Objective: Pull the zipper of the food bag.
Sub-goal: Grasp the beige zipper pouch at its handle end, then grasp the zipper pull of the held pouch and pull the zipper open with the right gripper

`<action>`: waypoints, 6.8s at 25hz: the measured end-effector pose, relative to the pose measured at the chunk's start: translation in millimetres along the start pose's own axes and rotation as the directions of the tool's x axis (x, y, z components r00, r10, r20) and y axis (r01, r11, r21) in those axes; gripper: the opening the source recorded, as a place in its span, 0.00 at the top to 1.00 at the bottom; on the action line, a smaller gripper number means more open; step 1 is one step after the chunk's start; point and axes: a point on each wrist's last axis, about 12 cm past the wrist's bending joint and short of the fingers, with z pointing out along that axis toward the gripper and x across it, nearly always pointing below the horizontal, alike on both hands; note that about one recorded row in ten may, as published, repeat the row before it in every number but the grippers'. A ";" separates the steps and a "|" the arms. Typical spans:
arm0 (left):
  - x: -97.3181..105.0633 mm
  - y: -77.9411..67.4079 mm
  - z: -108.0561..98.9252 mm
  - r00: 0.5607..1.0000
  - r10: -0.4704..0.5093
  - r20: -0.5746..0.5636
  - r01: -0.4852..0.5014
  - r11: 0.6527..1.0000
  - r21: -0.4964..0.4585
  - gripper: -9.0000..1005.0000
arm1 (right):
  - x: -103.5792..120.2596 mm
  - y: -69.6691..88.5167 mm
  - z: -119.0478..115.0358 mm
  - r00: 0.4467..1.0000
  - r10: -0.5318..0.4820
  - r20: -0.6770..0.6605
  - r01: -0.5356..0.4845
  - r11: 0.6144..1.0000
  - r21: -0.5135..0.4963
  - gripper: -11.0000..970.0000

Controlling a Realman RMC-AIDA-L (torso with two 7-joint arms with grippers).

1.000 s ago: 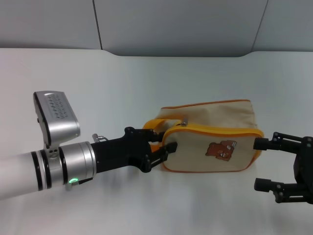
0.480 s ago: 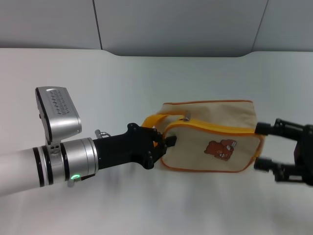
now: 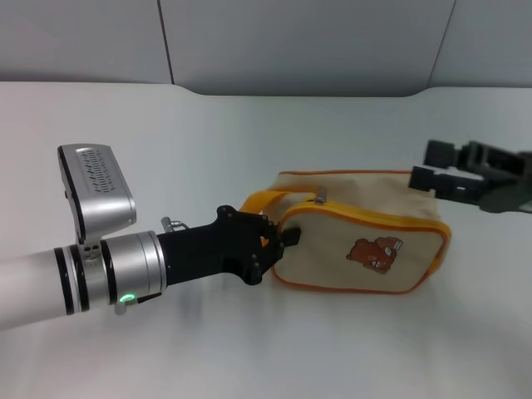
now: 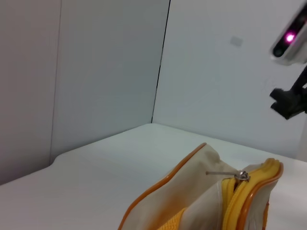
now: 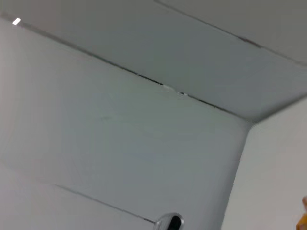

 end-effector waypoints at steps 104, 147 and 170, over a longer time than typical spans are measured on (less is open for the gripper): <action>-18.8 24.1 -22.2 0.992 0.127 -0.024 -0.129 0.990 -0.061 0.93 | 14.8 -37.3 -2.9 0.990 0.115 0.080 -0.137 0.921 0.366 0.99; -25.4 24.3 -16.7 0.988 0.151 -0.018 -0.152 0.987 -0.049 0.94 | -8.3 -28.0 37.2 0.969 0.247 -0.022 -0.231 0.931 0.282 0.51; -22.3 24.5 -20.4 0.991 0.134 -0.017 -0.135 0.989 -0.065 0.92 | -1.0 -30.9 24.7 0.985 0.171 0.006 -0.166 0.942 0.292 0.99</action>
